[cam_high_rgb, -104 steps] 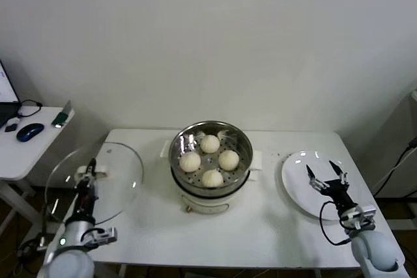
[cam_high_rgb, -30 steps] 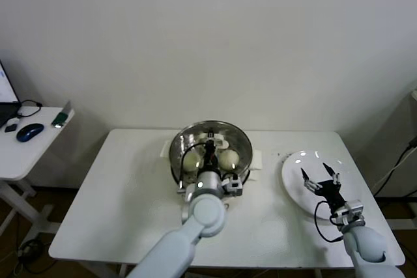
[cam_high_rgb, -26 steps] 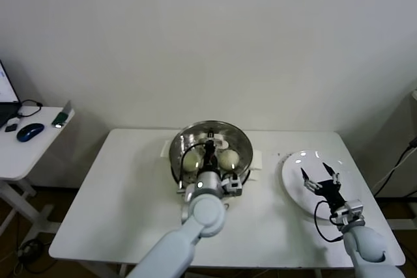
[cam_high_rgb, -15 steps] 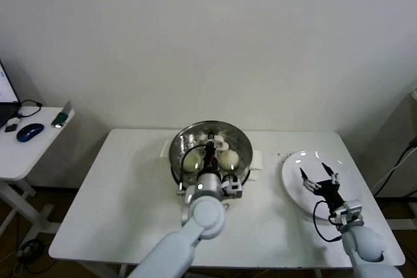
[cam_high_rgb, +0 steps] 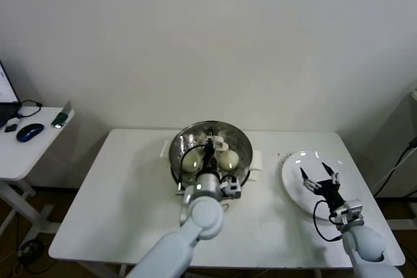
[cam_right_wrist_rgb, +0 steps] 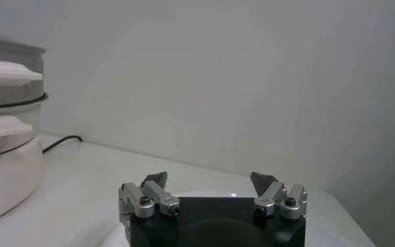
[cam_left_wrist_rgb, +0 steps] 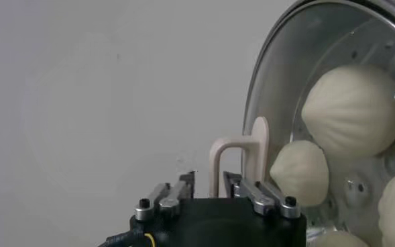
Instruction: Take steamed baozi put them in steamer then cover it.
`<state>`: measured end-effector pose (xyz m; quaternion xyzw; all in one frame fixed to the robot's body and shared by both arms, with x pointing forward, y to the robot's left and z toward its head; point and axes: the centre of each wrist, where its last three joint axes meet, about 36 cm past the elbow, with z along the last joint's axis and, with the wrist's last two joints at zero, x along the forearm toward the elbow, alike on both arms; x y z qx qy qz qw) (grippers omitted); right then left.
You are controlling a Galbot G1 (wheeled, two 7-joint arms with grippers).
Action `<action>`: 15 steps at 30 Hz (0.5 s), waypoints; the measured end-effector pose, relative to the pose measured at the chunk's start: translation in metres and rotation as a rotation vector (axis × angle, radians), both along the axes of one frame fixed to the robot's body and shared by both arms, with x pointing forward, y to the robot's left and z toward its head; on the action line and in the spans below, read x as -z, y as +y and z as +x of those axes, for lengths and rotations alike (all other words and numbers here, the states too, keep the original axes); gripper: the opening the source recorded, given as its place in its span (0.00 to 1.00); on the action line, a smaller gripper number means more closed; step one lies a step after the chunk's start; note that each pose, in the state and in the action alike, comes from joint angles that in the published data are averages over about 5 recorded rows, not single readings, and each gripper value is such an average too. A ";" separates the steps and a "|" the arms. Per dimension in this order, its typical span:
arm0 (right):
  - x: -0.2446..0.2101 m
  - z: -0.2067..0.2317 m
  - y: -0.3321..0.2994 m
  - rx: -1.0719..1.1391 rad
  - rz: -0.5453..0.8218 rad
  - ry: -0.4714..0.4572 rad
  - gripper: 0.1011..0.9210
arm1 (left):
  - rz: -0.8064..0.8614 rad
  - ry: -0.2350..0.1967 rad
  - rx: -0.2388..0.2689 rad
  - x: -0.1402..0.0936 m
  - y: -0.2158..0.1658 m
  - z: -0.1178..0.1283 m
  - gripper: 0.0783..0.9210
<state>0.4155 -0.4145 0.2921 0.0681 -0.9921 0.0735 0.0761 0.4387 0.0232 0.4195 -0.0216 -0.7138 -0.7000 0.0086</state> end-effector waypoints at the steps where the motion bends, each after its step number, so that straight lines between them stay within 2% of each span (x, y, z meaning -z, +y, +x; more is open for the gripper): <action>1: -0.001 0.000 0.000 0.001 0.000 0.001 0.88 | 0.000 -0.002 0.001 -0.001 0.001 -0.001 0.40; 10: -0.009 0.003 -0.001 0.009 0.000 0.016 0.88 | -0.020 -0.006 0.002 -0.009 0.017 -0.012 0.72; 15: -0.014 0.005 -0.001 0.017 0.010 0.024 0.88 | -0.046 0.004 0.006 -0.017 0.029 -0.024 0.86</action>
